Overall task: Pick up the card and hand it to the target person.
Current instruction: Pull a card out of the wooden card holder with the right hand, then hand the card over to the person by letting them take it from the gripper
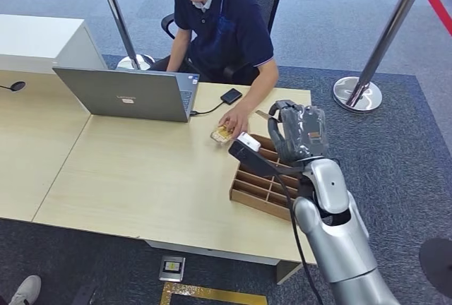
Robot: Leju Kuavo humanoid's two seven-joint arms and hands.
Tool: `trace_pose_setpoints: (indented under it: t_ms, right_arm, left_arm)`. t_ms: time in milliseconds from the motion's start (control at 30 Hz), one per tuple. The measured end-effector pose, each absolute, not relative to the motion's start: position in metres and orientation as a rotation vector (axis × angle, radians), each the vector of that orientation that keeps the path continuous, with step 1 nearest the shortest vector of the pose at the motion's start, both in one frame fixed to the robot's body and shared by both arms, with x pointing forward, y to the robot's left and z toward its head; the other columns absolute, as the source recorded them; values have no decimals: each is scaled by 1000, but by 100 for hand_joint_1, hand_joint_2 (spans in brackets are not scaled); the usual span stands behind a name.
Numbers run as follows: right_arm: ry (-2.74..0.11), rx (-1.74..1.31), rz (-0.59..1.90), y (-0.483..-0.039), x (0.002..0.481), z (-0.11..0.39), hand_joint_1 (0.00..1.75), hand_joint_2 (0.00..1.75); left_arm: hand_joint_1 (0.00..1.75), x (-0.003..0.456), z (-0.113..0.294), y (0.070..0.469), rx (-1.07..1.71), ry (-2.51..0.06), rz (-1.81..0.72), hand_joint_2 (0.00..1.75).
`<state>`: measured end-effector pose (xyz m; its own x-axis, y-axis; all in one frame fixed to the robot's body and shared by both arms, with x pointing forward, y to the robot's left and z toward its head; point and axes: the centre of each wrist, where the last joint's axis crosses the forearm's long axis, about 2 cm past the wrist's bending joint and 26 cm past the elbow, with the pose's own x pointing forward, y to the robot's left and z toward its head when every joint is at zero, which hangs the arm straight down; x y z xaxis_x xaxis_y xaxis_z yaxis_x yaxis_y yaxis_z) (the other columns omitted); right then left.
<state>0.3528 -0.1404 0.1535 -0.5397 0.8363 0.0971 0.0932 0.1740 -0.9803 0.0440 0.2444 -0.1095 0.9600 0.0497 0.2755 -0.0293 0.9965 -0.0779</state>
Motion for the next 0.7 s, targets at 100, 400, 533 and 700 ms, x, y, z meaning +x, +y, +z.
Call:
trace_pose_setpoints:
  t_ms: [100, 400, 533, 700]
  right_arm:
    - [-1858, -888, 1400, -139, 352, 169, 175, 175]
    - [-1916, -862, 1398, -128, 358, 183, 175, 175]
    - [-1901, -846, 1418, -119, 364, 183, 175, 175]
    - [-1894, -885, 1459, -110, 370, 175, 175, 175]
  left_arm:
    - [0, 44, -109, 244, -75, -286, 38, 0]
    - [0, 46, -109, 244, -86, -293, 31, 0]
    - [0, 47, -109, 244, -89, -295, 23, 0]
    - [0, 49, -109, 242, -96, -290, 1, 0]
